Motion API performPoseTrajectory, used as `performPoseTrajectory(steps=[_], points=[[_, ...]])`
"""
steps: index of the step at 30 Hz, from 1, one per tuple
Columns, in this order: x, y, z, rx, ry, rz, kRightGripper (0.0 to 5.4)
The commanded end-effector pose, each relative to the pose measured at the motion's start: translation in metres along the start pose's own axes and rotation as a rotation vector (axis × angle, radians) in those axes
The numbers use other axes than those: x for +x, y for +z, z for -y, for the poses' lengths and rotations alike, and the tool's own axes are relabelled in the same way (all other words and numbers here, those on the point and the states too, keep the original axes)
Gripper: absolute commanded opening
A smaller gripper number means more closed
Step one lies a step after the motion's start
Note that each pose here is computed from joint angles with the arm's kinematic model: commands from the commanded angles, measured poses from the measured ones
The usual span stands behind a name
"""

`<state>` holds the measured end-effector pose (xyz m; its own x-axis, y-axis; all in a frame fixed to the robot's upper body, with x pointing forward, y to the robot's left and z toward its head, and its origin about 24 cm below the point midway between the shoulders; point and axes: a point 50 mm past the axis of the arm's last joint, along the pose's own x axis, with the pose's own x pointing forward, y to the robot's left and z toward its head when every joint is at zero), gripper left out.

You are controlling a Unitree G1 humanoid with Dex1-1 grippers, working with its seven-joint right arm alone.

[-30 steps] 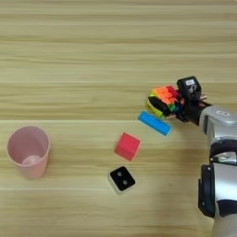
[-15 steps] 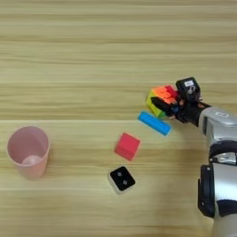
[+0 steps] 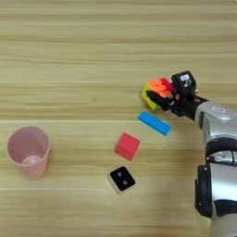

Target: Move the objects on the table

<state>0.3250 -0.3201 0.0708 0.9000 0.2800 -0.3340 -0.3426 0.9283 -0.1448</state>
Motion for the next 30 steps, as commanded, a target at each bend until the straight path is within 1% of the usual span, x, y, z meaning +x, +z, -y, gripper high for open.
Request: performPoseTrajectory(steps=[1,6,13,20,26,30], points=[[-0.003,0.061,0.014,-0.117,-0.029,0.202,3.34],[-0.003,0.070,0.001,-0.152,0.032,0.255,3.34],[-0.003,0.077,-0.032,-0.201,0.169,0.307,3.34],[-0.010,0.077,-0.060,-0.243,0.287,0.323,3.34],[-0.015,0.076,-0.075,-0.266,0.358,0.328,3.34],[-0.018,0.073,-0.084,-0.282,0.411,0.325,3.34]])
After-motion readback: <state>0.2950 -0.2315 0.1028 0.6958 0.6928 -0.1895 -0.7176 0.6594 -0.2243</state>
